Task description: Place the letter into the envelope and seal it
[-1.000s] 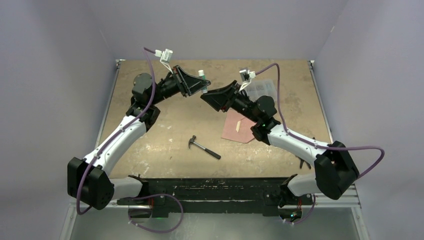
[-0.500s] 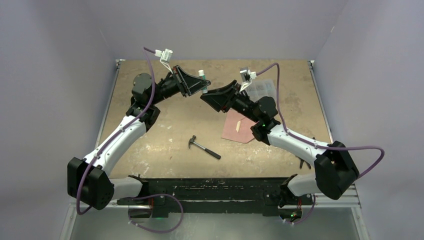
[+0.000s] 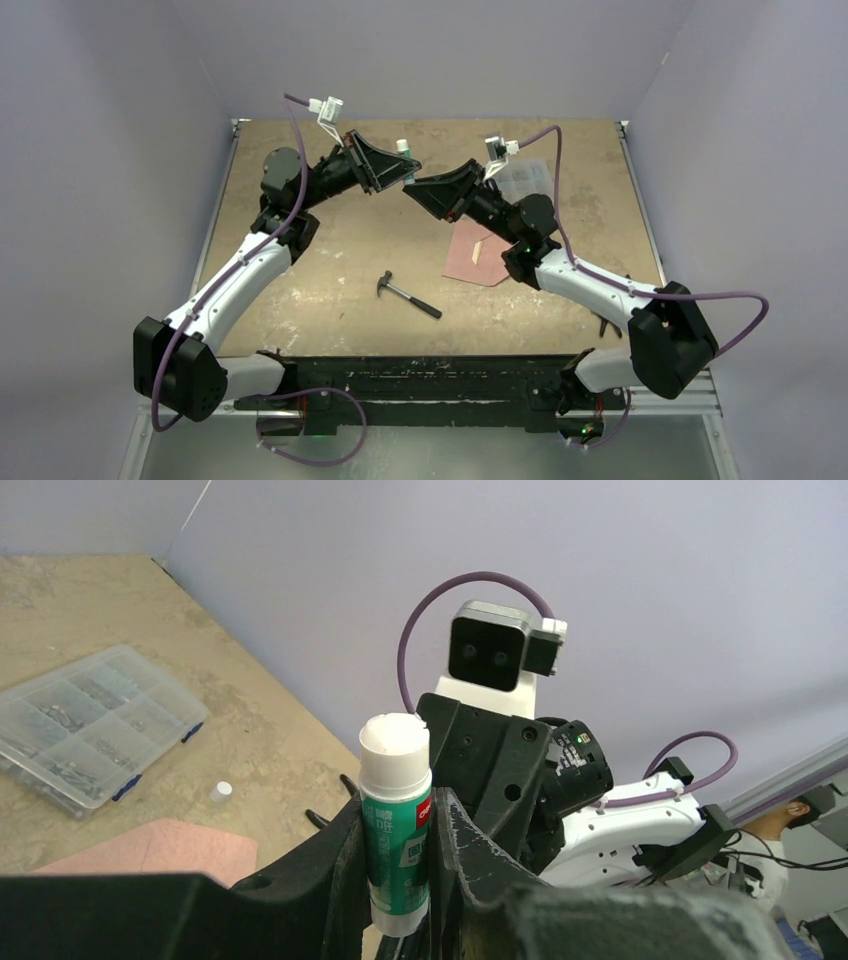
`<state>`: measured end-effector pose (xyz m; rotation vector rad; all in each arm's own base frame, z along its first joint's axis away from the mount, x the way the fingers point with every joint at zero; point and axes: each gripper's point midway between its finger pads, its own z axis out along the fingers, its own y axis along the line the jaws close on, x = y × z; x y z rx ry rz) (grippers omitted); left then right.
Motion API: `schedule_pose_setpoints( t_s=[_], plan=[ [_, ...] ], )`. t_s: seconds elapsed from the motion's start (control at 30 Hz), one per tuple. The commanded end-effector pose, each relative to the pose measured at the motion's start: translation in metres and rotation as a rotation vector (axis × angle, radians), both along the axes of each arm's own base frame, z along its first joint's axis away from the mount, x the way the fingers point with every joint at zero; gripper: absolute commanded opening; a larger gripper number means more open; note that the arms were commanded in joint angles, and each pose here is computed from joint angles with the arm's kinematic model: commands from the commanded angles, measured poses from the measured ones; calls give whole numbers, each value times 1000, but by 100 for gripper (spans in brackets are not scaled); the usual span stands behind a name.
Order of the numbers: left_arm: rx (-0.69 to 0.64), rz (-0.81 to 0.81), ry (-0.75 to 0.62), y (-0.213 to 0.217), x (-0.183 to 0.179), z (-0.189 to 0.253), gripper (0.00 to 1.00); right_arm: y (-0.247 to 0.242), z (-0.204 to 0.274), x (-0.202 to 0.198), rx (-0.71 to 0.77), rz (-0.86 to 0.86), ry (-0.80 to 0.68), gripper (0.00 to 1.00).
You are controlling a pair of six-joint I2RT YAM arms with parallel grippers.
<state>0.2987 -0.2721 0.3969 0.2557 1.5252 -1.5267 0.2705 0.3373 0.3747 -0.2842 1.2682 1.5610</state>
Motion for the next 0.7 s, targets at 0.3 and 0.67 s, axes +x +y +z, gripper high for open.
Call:
schedule_pose_setpoints(
  t_s=[0.3, 0.67],
  plan=[
    [-90, -41, -182, 8, -32, 37, 0, -33, 59, -23, 339, 100, 77, 12],
    [-190, -106, -313, 12, -58, 47, 0, -54, 75, -34, 613, 286, 218, 17]
  ],
)
